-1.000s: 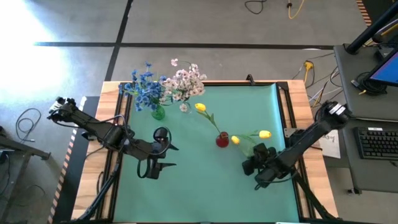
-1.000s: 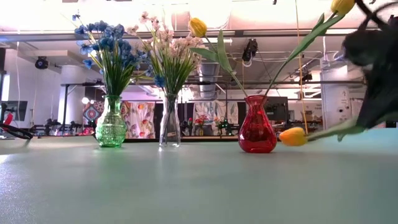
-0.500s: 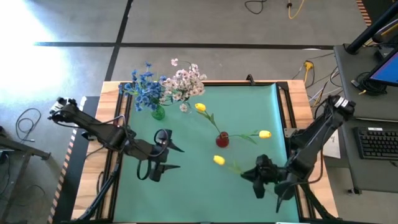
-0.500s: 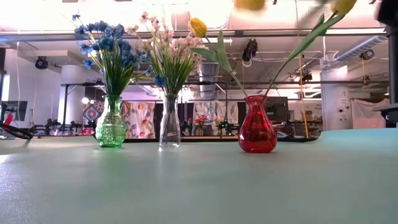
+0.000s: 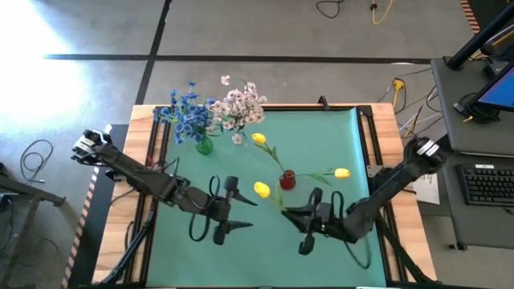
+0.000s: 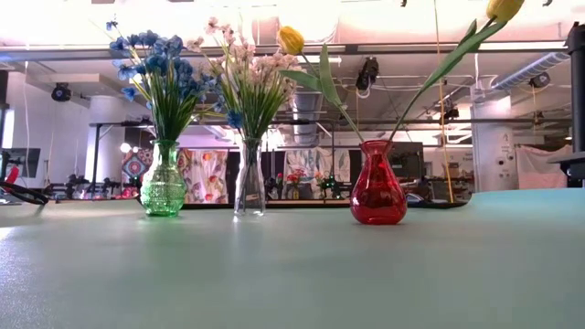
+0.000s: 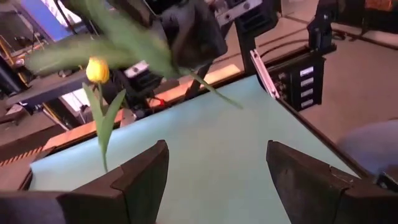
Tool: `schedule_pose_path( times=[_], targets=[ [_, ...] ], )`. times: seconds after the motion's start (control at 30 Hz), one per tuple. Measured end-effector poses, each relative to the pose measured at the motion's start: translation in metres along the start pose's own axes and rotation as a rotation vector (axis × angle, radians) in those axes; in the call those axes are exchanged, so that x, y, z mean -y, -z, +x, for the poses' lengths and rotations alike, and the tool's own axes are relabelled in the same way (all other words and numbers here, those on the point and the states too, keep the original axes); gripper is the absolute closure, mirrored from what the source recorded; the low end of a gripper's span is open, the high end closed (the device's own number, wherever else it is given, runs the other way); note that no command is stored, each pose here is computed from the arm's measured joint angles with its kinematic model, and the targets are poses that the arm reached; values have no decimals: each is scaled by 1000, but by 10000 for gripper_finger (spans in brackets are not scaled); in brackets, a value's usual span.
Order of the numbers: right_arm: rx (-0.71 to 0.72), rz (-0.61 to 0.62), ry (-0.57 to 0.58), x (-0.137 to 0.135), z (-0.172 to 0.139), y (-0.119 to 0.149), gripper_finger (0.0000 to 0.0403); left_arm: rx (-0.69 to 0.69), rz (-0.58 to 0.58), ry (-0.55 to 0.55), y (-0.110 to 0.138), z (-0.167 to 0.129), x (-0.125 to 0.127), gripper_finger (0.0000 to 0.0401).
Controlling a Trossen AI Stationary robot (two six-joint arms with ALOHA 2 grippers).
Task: Sort flowers into vase by color
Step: Put the yellow flower into the red vase
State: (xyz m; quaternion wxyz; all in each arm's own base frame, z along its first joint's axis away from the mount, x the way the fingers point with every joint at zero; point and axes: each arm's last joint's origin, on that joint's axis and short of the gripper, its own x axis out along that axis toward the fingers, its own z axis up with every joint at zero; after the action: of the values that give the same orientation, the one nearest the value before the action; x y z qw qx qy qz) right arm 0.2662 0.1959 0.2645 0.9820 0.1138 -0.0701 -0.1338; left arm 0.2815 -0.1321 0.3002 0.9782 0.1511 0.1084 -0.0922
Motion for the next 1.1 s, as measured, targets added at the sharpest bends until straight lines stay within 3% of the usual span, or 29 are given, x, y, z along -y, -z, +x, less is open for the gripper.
schedule_pose_path(
  times=[0.23,0.37,0.57,0.77,0.97,1.1],
  targets=[
    [386,-148,-197,3,18,-1,380,145,-27,-38,-4,19,3,145],
    [447,-251,-249,4,36,1,380,239,-68,-24,-3,32,-1,145],
    [486,-280,-210,3,54,-7,380,328,-153,104,3,48,-7,145],
    [505,-308,-189,4,61,-13,380,370,-193,82,9,59,-13,155],
    [502,-318,-175,7,66,-15,380,396,-196,48,8,64,-23,201],
    [501,-325,-171,7,67,-15,380,388,-195,45,8,64,-24,260]
  ],
)
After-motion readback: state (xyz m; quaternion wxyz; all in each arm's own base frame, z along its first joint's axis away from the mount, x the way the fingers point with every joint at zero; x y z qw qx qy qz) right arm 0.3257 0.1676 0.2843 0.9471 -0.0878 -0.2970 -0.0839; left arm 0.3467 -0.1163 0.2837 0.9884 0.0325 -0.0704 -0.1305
